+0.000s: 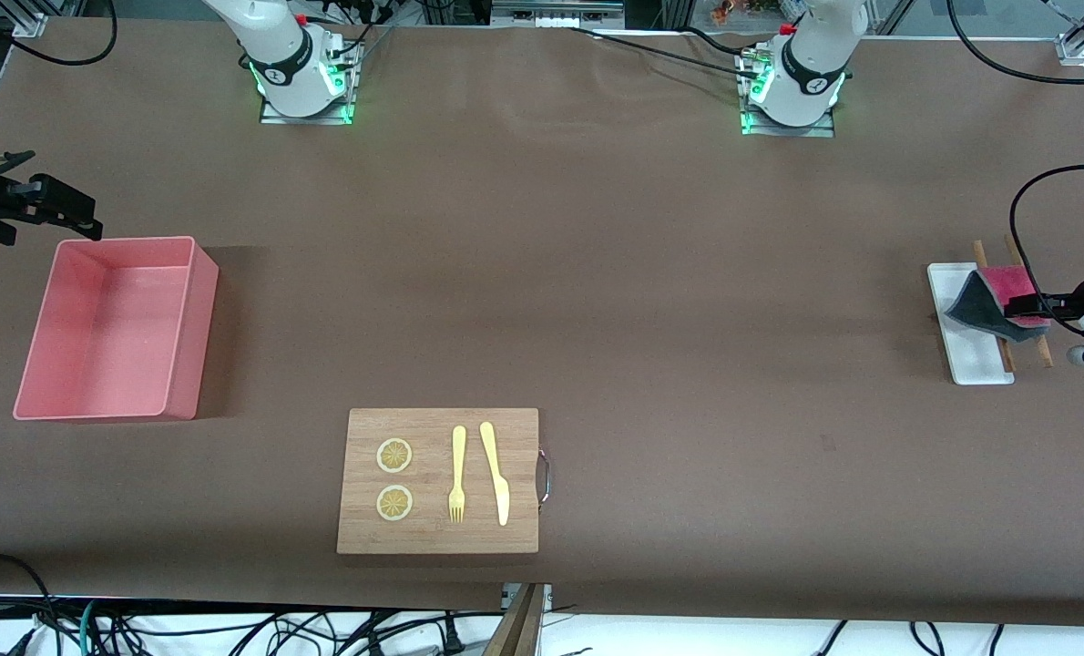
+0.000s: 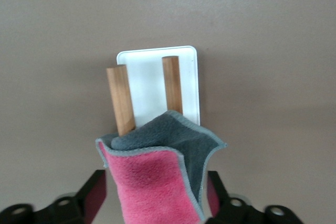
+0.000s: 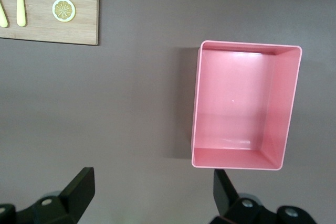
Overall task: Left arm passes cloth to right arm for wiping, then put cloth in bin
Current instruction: 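Grasp the pink-grey cloth with the left gripper and lift it off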
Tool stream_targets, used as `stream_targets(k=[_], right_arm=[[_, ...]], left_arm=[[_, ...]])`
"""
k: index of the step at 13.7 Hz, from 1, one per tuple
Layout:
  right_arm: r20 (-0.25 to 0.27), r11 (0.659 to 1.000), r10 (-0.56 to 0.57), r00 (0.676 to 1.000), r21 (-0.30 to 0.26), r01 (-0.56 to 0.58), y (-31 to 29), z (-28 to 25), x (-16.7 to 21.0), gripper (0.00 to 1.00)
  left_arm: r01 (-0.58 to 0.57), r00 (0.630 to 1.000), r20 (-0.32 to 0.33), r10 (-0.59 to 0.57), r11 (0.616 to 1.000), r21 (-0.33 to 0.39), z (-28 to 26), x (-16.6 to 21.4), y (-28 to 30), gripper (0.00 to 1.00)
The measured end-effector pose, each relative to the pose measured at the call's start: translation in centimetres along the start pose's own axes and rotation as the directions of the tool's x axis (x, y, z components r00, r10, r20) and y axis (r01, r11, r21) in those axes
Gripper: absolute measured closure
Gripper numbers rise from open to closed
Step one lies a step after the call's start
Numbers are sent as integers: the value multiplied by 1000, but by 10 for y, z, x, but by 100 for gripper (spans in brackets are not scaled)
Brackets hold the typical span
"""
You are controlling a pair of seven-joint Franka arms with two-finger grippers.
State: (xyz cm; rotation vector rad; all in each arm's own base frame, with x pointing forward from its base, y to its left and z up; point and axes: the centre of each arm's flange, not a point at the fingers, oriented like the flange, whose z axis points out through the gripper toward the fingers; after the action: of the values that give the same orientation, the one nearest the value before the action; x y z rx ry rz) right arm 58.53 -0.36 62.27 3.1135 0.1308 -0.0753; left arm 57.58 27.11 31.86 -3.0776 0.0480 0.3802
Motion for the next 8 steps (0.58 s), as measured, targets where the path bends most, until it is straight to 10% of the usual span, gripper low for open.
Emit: stream_targets(k=[2,8], right_arm=[[0,1000,0,1000,0,0,0,0,0,0],[-1,1000,-1,1000,0,1,0,0,0,0]], left_arm=[[5,1000,5,-5,1000,-4,4,-1,-3,43],[10,1000,12,-10,1000,-9,10,-2,-7,45]])
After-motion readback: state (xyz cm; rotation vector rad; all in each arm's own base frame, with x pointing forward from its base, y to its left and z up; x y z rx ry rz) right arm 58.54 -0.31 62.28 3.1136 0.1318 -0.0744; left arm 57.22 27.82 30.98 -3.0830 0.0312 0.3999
